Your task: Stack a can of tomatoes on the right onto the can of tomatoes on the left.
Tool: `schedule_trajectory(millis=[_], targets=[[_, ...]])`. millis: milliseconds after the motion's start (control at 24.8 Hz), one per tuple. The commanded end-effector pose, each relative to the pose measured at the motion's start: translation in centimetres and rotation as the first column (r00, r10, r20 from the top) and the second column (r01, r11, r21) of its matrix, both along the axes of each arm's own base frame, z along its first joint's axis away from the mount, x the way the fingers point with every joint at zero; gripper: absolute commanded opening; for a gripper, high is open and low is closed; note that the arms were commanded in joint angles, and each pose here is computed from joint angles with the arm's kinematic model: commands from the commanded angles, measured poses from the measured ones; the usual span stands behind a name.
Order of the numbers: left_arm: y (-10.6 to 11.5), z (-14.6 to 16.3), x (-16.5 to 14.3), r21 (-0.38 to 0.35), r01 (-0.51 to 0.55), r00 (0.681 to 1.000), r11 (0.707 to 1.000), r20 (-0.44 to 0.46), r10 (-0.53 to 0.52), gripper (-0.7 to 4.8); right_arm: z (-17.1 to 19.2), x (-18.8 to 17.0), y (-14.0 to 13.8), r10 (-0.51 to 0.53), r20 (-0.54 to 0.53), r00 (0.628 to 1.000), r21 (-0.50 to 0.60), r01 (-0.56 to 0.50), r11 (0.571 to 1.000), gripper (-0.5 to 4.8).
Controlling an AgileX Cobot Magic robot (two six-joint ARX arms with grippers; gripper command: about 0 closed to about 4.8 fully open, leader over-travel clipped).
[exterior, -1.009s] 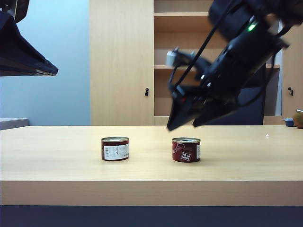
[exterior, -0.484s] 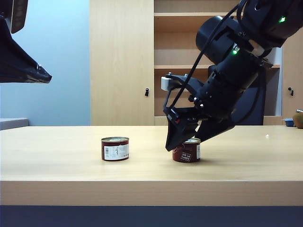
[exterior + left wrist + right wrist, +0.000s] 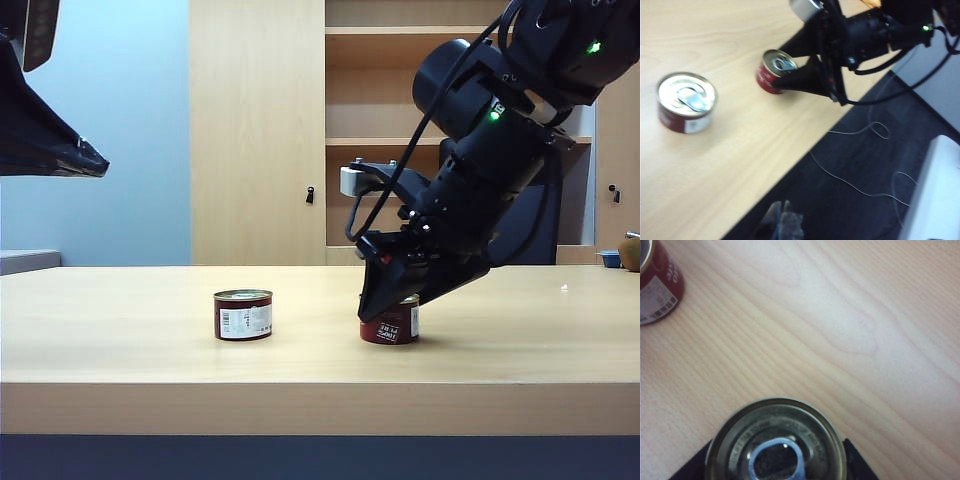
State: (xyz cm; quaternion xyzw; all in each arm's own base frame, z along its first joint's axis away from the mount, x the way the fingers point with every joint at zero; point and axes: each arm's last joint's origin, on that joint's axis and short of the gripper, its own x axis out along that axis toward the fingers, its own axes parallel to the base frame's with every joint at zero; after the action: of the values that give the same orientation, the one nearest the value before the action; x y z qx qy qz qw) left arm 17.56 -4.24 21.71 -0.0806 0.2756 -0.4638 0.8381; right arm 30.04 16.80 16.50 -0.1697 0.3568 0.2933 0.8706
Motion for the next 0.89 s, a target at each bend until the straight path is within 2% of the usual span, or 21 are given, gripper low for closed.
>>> schedule_trajectory(millis=[40, 161, 283, 444, 727, 888], targets=[[0.1, 0.4, 0.3, 0.022, -0.04, 0.998, 0.999, 0.052, 0.039, -0.05, 1.1, 0.4, 0.7, 0.012, 0.042, 0.999, 0.024, -0.013, 1.0, 2.55], [0.1, 0.5, 0.4, 0.021, -0.043, 0.997, 0.999, 0.072, 0.041, -0.05, 2.3, 0.9, 1.2, 0.014, 0.073, 0.997, 0.038, -0.017, 0.999, 2.29], [0.1, 0.6, 0.4, 0.028, -0.051, 0.996, 0.998, 0.08, 0.048, -0.05, 3.9, 1.4, 2.0, 0.032, 0.113, 0.993, 0.069, -0.039, 0.997, 2.29], [0.3, 0.4, 0.7, 0.09, -0.152, 0.985, 0.984, 0.095, 0.143, -0.05, 5.6, 1.9, 5.4, 0.095, 0.166, 0.981, 0.098, -0.112, 0.989, 2.29], [0.4, 0.8, 0.5, 0.086, -0.16, 0.981, 0.983, 0.124, 0.149, -0.05, 5.3, 2.2, 9.5, 0.169, 0.159, 0.973, 0.09, -0.185, 0.979, 2.29], [0.4, 1.2, 0.4, 0.078, -0.165, 0.976, 0.983, 0.154, 0.151, -0.05, 4.7, 2.4, 10.5, 0.188, 0.126, 0.974, 0.075, -0.199, 0.977, 2.3]])
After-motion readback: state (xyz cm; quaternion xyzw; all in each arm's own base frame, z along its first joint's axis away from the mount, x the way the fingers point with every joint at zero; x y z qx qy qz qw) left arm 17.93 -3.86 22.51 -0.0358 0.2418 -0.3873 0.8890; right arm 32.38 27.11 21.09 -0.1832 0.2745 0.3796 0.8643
